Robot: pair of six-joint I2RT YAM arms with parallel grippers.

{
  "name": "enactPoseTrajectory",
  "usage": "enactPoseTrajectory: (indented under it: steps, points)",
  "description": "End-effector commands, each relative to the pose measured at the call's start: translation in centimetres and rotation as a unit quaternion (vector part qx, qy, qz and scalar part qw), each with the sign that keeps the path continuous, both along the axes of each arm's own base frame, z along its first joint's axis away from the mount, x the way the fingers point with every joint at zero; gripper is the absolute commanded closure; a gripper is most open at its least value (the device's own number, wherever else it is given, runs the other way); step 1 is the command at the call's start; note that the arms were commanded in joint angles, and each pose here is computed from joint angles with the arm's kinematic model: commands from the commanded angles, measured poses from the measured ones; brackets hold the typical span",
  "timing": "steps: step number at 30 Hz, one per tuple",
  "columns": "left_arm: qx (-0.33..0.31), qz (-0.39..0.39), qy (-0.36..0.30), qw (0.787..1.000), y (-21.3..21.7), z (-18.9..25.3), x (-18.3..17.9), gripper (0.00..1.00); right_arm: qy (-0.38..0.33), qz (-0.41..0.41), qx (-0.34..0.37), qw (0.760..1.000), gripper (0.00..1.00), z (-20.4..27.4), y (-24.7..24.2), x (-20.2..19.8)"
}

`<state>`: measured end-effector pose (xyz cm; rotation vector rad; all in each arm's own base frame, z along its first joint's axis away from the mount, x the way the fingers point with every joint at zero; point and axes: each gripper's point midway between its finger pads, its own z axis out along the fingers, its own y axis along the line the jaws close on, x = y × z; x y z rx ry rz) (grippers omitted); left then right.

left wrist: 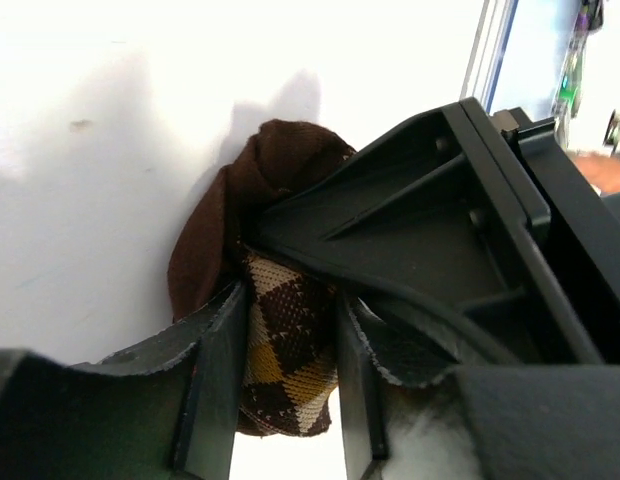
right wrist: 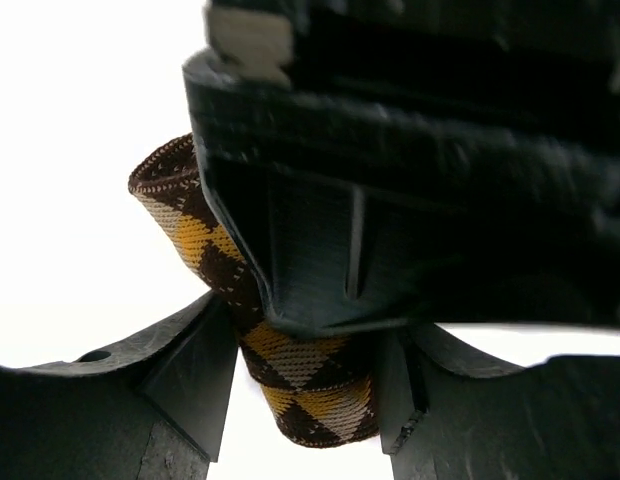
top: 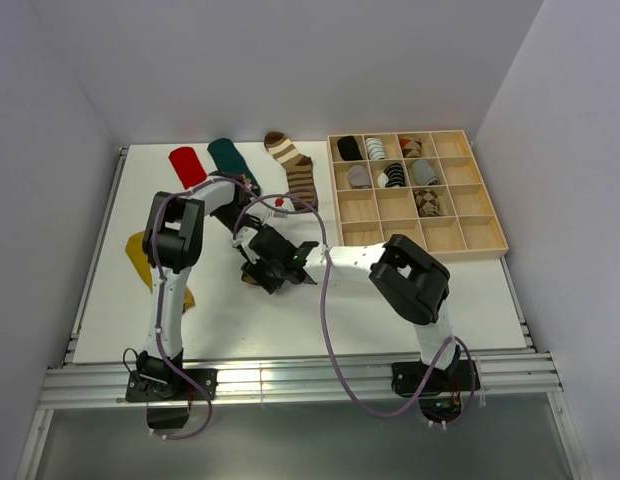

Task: Roll the socks
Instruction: Pick up the sock at the center of the board.

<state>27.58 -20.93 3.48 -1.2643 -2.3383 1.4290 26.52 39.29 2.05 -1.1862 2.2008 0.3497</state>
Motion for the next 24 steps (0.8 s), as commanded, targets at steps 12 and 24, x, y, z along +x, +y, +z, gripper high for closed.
enactPoseTrajectory:
  steps: [12, 24]
  points:
    - [0.001, 0.185, -0.109, 0.977, 4.6, 3.8, 10.9, 0.61, 0.107, -0.040, -0.023, 0.993, 1.00, -3.2, -4.2, -0.9]
    - [0.015, 0.231, -0.132, 0.964, 6.2, 6.0, 12.7, 0.62, 0.149, -0.050, 0.031, 0.987, 1.00, -1.3, -4.2, -0.2]
